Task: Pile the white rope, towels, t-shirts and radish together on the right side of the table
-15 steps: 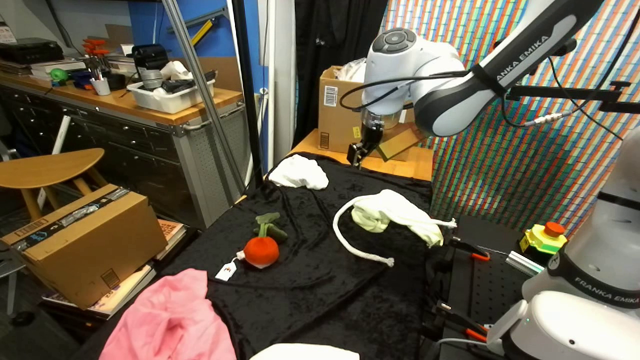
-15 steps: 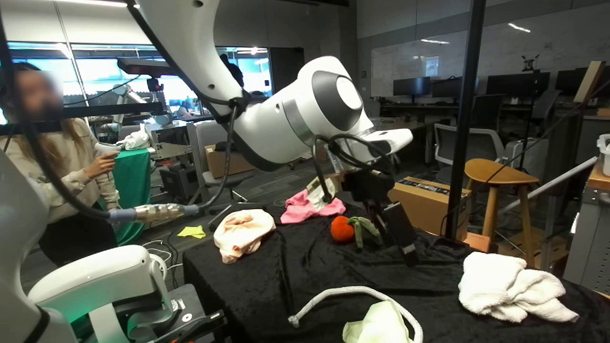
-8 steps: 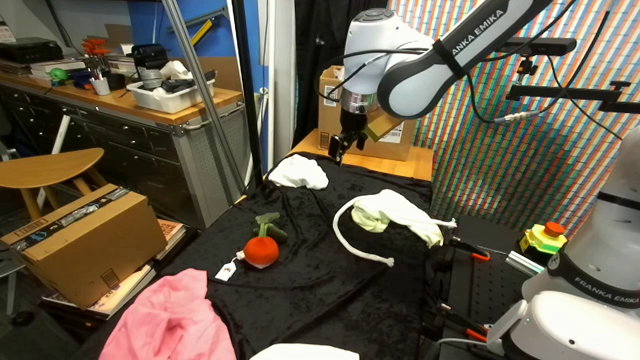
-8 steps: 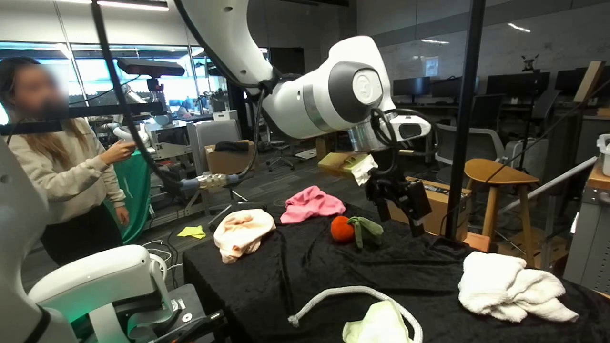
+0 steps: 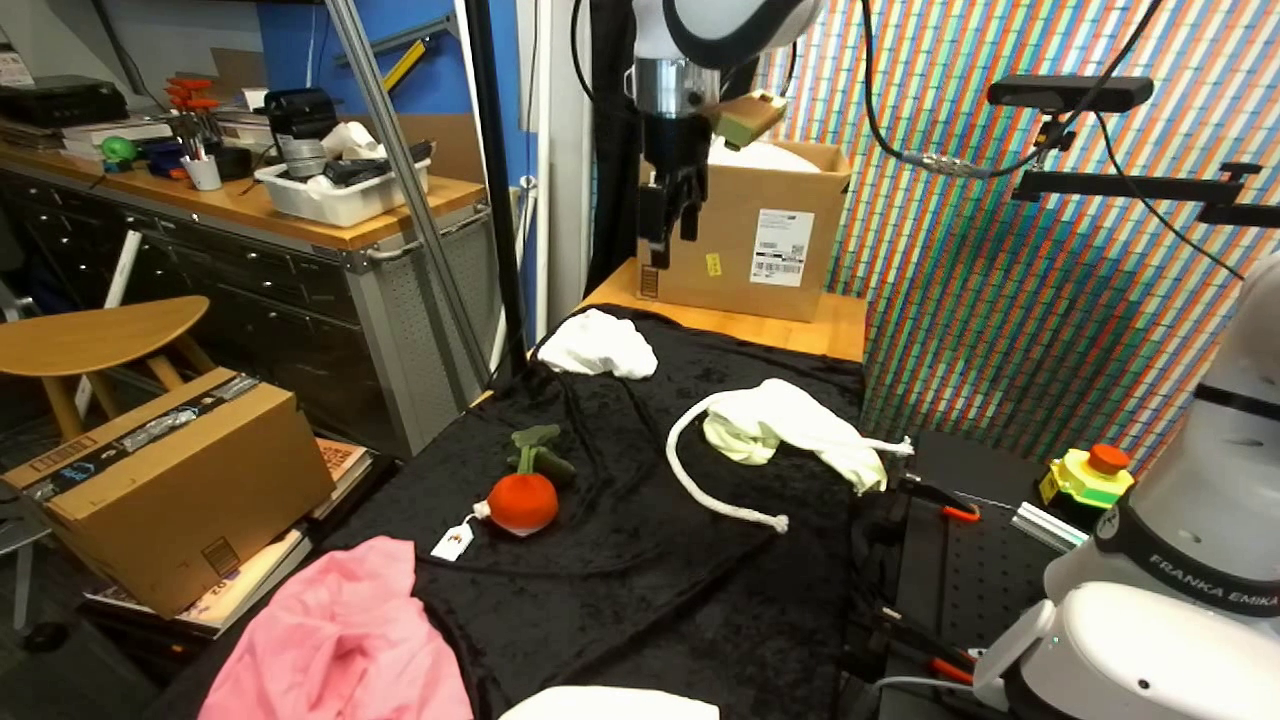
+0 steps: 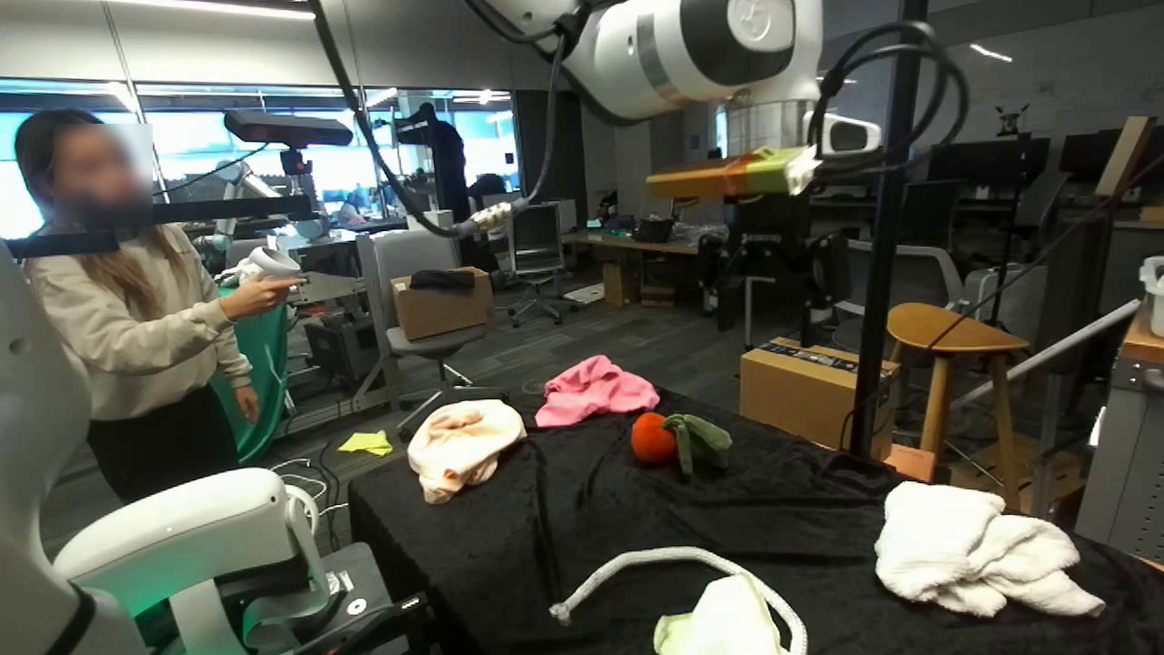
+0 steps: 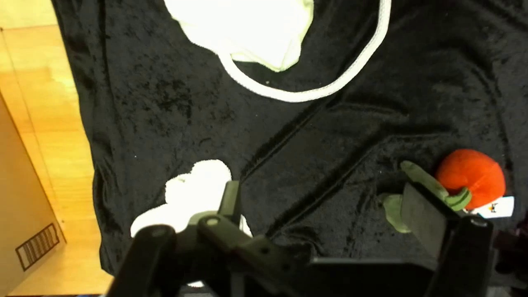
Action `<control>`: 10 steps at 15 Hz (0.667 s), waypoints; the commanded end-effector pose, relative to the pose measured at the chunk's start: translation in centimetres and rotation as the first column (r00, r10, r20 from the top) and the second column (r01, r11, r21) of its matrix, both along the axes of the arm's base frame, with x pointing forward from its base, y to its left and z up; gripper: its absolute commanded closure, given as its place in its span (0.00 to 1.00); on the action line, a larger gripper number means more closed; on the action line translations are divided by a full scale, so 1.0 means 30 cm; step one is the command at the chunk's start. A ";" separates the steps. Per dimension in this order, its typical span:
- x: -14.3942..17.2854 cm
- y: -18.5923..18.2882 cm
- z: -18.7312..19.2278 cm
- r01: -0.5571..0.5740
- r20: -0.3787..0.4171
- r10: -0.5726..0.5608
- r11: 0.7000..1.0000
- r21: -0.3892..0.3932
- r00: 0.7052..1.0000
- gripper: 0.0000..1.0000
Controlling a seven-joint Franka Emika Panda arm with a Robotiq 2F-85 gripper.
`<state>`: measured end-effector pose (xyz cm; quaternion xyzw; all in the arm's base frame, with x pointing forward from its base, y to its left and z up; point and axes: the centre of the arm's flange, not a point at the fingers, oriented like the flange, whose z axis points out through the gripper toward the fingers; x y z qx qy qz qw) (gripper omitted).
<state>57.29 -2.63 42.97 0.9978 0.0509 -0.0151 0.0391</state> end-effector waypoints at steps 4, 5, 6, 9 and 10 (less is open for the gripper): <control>0.246 -0.241 0.144 -0.111 -0.124 0.118 0.992 0.057 0.985 0.00; 0.271 -0.259 0.136 -0.120 -0.130 0.128 0.991 0.064 0.983 0.00; 0.293 -0.272 0.126 -0.125 -0.133 0.134 0.990 0.071 0.982 0.00; 0.356 -0.293 0.066 -0.126 -0.118 0.136 0.988 0.084 0.984 0.00; 0.373 -0.298 0.038 -0.115 -0.108 0.124 0.990 0.082 0.986 0.00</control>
